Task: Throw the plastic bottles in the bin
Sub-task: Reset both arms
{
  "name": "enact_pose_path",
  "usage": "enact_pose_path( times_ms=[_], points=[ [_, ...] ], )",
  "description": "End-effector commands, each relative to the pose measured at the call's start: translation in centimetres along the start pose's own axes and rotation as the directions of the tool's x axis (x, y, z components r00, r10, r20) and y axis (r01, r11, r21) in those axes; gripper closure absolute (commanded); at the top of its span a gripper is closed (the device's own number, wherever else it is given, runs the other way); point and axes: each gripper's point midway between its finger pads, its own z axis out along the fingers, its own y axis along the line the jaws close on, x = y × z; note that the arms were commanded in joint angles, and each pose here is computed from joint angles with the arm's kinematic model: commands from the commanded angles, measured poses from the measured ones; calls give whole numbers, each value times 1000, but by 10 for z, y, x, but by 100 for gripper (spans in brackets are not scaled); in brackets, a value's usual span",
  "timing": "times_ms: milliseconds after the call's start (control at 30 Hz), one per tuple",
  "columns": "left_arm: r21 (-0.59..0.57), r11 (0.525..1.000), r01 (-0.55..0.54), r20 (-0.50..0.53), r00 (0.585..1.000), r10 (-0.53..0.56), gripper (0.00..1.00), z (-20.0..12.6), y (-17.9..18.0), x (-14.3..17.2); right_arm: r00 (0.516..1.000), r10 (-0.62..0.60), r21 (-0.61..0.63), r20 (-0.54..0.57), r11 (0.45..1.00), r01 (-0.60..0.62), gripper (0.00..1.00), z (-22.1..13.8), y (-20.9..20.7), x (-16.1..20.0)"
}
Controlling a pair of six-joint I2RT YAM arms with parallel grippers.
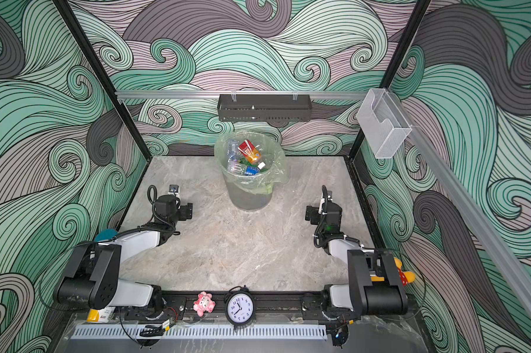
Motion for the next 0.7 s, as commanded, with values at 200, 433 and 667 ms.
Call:
enact_pose_path(
  times_ms=[200,433,667],
  points=[
    [5,998,59,78,995,-59,2,15,11,-21,991,-9,-24,132,1000,13,1,19,6,-18],
    [54,984,169,138,975,-175,2,26,27,-6,993,-11,-28,118,1000,14,1,18,6,-18],
    [62,980,190,82,977,-195,1,27,29,-4,992,-10,-30,127,999,14,1,18,7,-18]
  ],
)
